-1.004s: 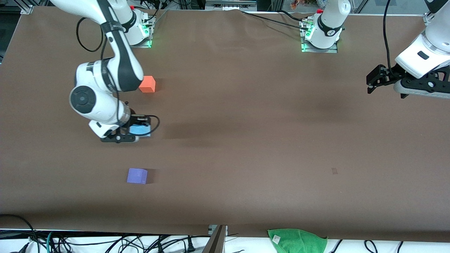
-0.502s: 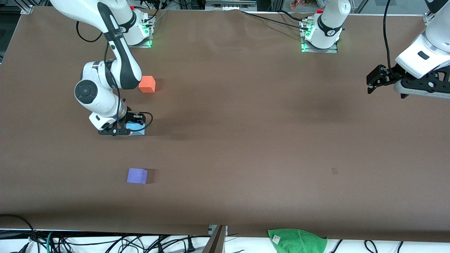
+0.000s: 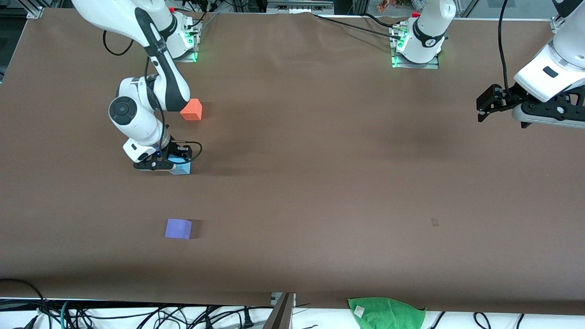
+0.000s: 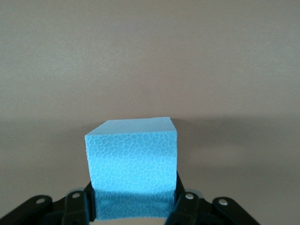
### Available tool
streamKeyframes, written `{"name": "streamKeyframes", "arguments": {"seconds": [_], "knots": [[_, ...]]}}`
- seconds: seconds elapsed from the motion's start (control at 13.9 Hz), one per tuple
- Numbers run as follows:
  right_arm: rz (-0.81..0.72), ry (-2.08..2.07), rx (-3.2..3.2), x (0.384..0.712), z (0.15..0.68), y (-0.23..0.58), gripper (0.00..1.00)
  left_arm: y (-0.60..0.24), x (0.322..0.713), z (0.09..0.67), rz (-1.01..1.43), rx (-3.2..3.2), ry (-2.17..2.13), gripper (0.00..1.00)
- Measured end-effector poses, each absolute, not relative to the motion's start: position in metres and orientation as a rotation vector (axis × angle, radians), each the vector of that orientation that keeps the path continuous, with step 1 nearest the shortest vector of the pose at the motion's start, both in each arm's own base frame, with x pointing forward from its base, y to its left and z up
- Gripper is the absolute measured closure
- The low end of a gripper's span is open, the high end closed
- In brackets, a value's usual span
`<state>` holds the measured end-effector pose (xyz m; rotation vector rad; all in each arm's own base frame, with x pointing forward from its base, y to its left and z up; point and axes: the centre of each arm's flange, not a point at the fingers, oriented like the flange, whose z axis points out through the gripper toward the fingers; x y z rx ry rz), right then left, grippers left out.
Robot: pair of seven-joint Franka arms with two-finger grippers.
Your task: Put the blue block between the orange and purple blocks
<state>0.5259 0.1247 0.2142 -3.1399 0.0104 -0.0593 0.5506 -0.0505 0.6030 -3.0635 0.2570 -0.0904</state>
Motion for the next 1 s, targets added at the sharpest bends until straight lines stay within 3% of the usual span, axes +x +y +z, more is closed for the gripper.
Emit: {"name": "streamKeyframes", "arguments": {"seconds": [0.5,0.65,0.86,1.0], "knots": [[-0.066,0.001,-3.141,0.519,0.201,0.138,0.44,-0.051,0.551,0.603,-0.09,-3.064,0.257,0.0],[-0.076,0.0,-3.139,0.521,0.203,0.139,0.3,-0.051,0.551,0.603,-0.09,-3.064,0.257,0.0],[-0.066,0.0,-3.129,0.533,0.222,0.142,0.01,-0.051,0.551,0.603,-0.09,-3.064,0.257,0.0],[-0.013,-0.008,-3.123,0.547,0.249,0.138,0.0,-0.05,0.551,0.602,-0.089,-3.064,0.257,0.0]]}}
